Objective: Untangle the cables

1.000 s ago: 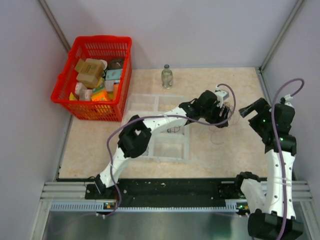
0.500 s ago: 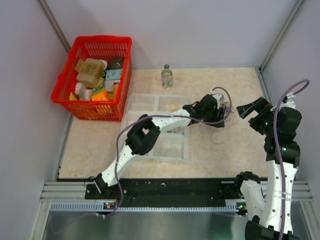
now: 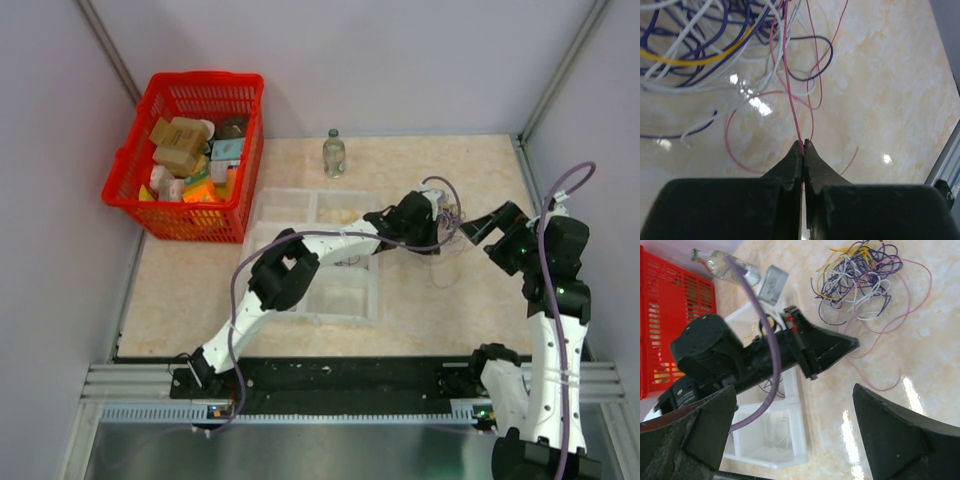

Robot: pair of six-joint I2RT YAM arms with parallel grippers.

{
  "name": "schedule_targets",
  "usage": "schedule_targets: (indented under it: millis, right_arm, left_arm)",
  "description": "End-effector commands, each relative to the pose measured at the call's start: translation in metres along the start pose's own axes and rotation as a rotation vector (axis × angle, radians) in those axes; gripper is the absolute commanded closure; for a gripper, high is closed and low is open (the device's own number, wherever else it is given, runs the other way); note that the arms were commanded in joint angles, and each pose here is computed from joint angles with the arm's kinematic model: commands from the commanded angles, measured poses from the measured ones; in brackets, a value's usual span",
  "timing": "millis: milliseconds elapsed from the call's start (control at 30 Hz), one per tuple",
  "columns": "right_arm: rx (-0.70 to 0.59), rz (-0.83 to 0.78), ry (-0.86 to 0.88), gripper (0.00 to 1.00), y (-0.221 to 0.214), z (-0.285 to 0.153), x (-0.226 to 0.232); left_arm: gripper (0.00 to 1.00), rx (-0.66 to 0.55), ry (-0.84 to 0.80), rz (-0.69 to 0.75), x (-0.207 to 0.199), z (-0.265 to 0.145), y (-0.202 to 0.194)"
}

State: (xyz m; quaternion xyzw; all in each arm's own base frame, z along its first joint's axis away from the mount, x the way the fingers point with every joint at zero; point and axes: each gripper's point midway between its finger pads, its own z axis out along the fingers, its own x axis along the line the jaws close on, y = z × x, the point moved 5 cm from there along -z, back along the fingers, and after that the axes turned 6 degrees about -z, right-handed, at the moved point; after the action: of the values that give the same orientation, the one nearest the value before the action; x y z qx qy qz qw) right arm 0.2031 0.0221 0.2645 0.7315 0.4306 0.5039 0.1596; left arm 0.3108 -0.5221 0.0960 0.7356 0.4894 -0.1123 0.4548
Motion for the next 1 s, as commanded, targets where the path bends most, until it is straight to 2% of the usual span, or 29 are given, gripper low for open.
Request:
schedule_targets:
  millis: [0, 100, 167, 267, 433, 533, 633, 800, 967]
  right_arm:
    - [-0.054, 0.009, -0.058, 0.01, 0.008, 0.005, -0.009]
    - [-0.073, 0.056, -0.178, 0.01, 0.009, 0.007, -0.025]
    - [-0.082, 0.077, -0.195, 0.01, 0.007, 0.008, -0.028]
    - [-0.082, 0.08, -0.156, 0.01, 0.009, 0.013, -0.025]
    - [0.009, 0.061, -0.09, 0.01, 0.011, 0.033, -0.022]
    - [0.064, 0.052, 0.026, 0.01, 0.011, 0.047, -0.014]
    - [0.18, 0.1, 0.148, 0.01, 0.006, 0.06, -0.004]
    - [0.1, 0.074, 0.075, 0.01, 0.016, 0.058, -0.009]
    - [0.095, 0.096, 0.105, 0.01, 0.016, 0.057, -0.004]
  left_arm:
    - [1.0, -0.147, -0.083, 0.059, -0.045, -0.059, 0.045]
    - [1.0, -0.165, -0.116, 0.068, -0.059, -0.081, 0.051]
    - [1.0, -0.176, -0.134, 0.086, -0.067, -0.098, 0.055]
    - [1.0, -0.183, -0.174, 0.107, -0.081, -0.123, 0.059]
    - [1.0, -0.194, -0.237, 0.15, -0.103, -0.16, 0.065]
    - [1.0, -0.213, -0.274, 0.183, -0.118, -0.184, 0.072]
    - [1.0, -0.234, -0.304, 0.225, -0.131, -0.207, 0.078]
    - [1.0, -0.289, -0.302, 0.275, -0.143, -0.243, 0.087]
    - [1.0, -0.313, -0.399, 0.293, -0.169, -0.272, 0.096]
